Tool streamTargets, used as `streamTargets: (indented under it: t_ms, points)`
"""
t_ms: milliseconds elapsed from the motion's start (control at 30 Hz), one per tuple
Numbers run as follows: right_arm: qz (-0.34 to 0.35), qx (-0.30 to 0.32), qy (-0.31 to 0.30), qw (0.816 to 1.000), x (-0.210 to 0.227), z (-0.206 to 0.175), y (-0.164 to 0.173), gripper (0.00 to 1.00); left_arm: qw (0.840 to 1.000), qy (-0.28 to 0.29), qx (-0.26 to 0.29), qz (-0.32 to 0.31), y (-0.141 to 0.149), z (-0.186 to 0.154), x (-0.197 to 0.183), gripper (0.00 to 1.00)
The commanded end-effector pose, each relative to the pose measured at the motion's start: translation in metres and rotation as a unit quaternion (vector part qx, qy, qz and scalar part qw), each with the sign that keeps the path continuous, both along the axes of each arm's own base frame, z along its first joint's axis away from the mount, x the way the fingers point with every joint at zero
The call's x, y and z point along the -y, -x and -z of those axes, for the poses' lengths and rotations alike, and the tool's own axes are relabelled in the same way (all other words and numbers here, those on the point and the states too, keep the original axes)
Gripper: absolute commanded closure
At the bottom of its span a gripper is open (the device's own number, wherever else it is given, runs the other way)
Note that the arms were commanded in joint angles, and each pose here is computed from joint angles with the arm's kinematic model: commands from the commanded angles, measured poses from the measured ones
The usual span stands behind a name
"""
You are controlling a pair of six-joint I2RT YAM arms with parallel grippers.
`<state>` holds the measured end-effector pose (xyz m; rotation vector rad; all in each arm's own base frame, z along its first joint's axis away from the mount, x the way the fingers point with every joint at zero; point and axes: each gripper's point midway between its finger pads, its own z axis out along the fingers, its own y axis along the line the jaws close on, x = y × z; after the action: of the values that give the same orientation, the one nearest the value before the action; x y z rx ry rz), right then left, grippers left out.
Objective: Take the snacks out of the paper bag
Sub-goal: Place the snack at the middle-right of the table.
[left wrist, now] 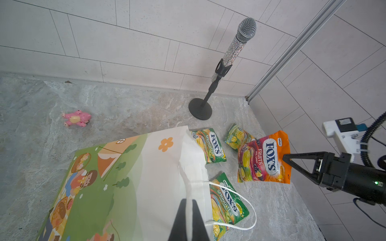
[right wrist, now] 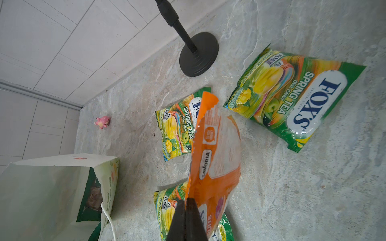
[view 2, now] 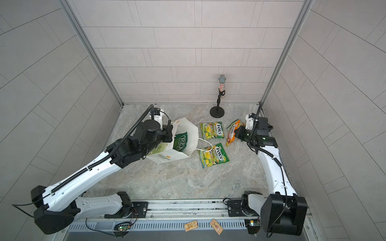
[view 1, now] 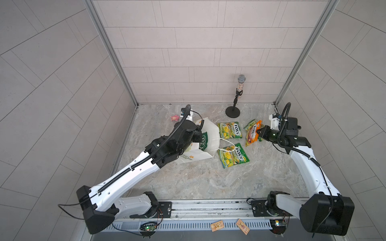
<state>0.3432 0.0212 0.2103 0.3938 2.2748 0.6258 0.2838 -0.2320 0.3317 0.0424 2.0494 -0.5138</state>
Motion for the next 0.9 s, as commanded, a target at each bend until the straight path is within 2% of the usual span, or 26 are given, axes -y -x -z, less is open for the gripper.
streamTargets:
  t_ms: [0,400,567,867]
  points:
    - [-0.013,0.036,0.007,0.999,0.002,-0.008,-0.012,1.0,1.0,-0.001,0.009,0.004,0.004,-0.004,-0.003,1.0]
    - [0.039,-0.065,-0.028,0.997,0.033,0.073,0.012,1.0,1.0,0.0,0.013,0.012,0.003,-0.006,0.001,1.0]
    - [0.083,-0.125,0.038,0.988,0.057,0.095,0.033,1.0,1.0,0.002,0.013,0.014,0.004,-0.008,0.001,1.0]
    - [0.157,-0.206,0.133,0.957,0.095,0.123,0.066,1.0,1.0,0.007,0.011,0.024,0.007,-0.008,0.003,1.0]
